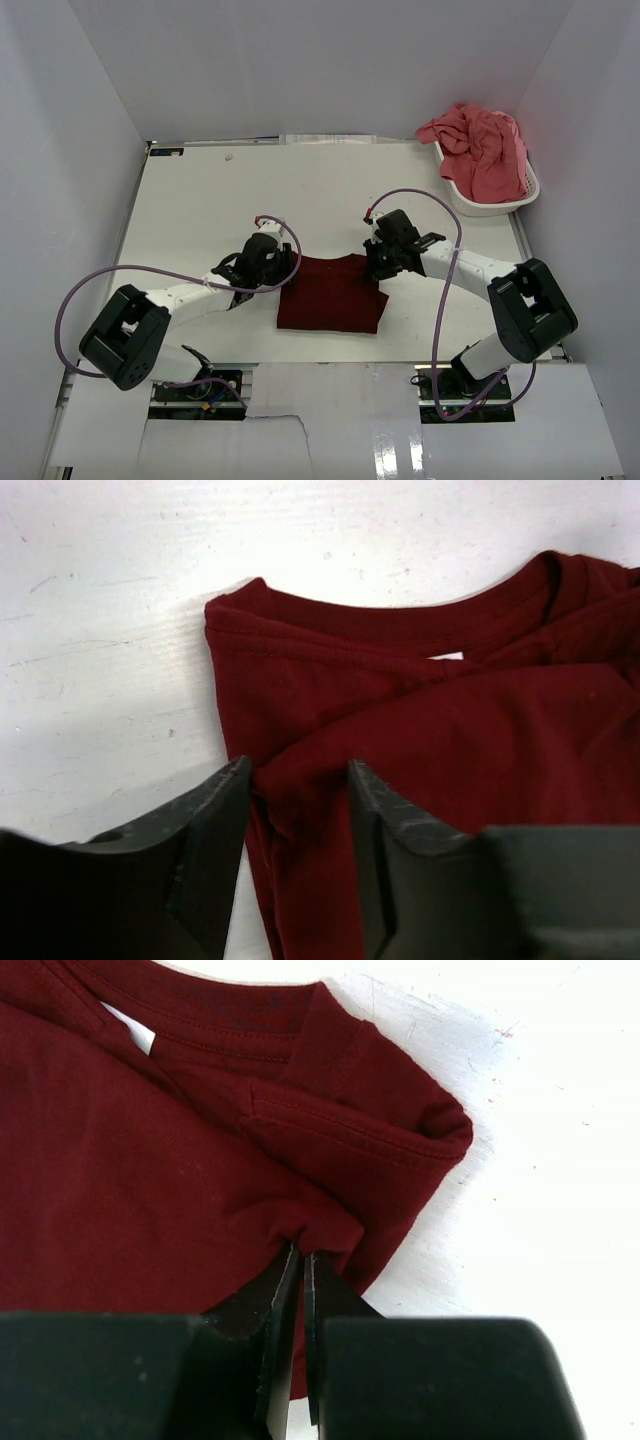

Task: Fold and stack the t-shirts
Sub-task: Put the neatly folded tshirt into the corner of the board with the left arm

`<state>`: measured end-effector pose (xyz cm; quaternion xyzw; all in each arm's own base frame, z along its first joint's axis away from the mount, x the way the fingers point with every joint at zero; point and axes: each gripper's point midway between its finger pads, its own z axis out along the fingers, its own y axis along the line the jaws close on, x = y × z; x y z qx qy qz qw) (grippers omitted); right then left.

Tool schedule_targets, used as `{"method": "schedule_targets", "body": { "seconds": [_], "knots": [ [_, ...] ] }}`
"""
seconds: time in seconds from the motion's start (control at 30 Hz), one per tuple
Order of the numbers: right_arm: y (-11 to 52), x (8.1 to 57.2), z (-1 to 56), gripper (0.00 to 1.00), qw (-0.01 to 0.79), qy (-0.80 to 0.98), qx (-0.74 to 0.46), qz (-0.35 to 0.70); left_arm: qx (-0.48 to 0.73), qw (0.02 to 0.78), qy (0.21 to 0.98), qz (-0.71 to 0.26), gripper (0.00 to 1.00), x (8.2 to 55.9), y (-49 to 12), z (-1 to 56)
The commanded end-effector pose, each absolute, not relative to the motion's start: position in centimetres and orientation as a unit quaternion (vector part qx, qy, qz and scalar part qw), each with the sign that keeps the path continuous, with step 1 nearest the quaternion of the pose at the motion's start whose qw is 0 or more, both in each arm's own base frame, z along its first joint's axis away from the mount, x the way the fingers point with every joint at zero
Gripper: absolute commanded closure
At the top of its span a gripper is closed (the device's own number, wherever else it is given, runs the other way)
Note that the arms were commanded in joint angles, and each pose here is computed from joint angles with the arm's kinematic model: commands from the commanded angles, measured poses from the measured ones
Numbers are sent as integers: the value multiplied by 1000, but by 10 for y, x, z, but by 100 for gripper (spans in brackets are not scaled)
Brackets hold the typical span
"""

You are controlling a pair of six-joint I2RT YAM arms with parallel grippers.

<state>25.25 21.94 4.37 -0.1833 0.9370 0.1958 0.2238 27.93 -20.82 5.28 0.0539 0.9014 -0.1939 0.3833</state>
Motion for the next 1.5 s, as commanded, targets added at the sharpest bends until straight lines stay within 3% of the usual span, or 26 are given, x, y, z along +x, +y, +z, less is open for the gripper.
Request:
{"method": "schedule_targets", "body": {
  "seconds": [0.0,0.07,0.1,0.3,0.33,0.67,1.2,1.47],
  "knots": [
    [230,268,59,92,251,927,-185,208,58,392,896,-202,49,286,-215,57],
    [230,267,60,92,251,927,-185,210,59,392,896,-202,58,287,-216,57],
    [230,267,61,92,252,927,-185,209,58,390,897,-201,69,287,-216,57],
    [229,266,66,92,255,926,-183,210,48,401,894,-196,90,289,-212,70],
    [228,266,68,92,256,926,-182,211,45,407,890,-200,99,290,-213,78],
    [222,242,88,92,262,921,-162,239,34,426,871,-243,100,279,-214,131],
    [220,236,101,92,267,919,-151,249,16,421,879,-224,100,278,-206,121],
    [215,267,152,92,319,910,-147,220,-6,467,862,-195,100,318,-211,175]
  ]
}}
